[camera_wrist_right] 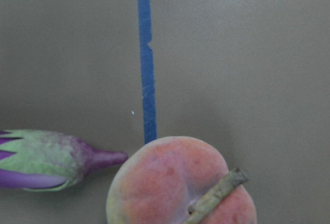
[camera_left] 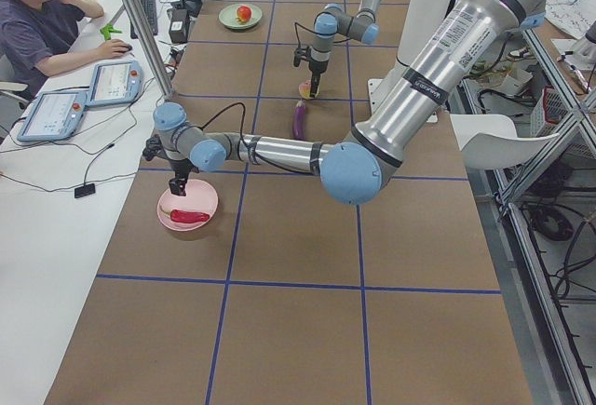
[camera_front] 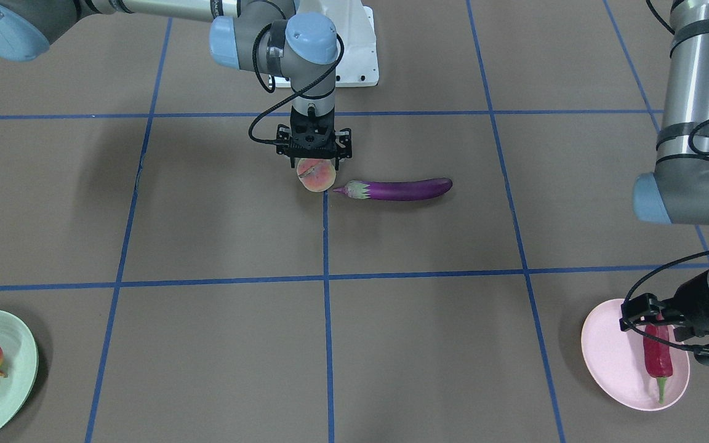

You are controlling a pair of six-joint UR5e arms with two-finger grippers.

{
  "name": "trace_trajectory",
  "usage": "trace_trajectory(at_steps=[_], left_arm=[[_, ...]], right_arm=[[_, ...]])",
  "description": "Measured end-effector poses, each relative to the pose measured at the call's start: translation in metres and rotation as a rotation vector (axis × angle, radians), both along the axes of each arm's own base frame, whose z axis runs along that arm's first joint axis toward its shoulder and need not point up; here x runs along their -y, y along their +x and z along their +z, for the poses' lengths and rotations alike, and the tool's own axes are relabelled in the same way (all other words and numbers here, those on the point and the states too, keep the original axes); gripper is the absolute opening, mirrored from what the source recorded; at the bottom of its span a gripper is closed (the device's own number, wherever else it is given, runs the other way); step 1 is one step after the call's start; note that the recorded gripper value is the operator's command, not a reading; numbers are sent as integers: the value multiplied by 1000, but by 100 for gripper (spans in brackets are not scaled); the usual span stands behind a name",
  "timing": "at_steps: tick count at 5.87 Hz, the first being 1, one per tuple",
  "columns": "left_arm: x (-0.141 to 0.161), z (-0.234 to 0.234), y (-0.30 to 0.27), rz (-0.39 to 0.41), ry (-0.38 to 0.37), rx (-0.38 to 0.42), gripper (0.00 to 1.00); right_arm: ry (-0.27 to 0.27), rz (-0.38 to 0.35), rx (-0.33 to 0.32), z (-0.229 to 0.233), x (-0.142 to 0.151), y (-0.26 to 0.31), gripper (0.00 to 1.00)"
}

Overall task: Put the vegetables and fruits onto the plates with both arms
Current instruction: 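Carry the peach with the right gripper onto the green plate and release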

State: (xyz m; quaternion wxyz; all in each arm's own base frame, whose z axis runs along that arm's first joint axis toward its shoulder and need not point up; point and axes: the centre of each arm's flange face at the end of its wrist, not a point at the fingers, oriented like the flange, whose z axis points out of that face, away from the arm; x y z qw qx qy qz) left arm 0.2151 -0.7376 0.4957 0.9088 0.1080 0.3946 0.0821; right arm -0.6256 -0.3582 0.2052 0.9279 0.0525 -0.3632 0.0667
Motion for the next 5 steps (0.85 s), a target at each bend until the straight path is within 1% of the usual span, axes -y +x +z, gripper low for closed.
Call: trace_trajectory(at_steps=[1, 2, 3, 4, 5], left_arm=[[0, 0, 0, -1, -1, 0, 100], [0, 0, 0, -1, -1, 0, 100], [0, 0, 0, -1, -1, 0, 100], [0, -2, 0, -3, 1, -2, 100], [-1, -13, 3, -29, -12, -16, 100]], right_arm=[[2, 14, 3, -2, 11, 9, 0], [7, 35, 14, -7, 31, 25, 0], [28, 53, 18, -11, 63, 50, 0], [44, 53, 15, -10, 109, 87, 0], [49, 29, 8, -1, 163, 130, 0]])
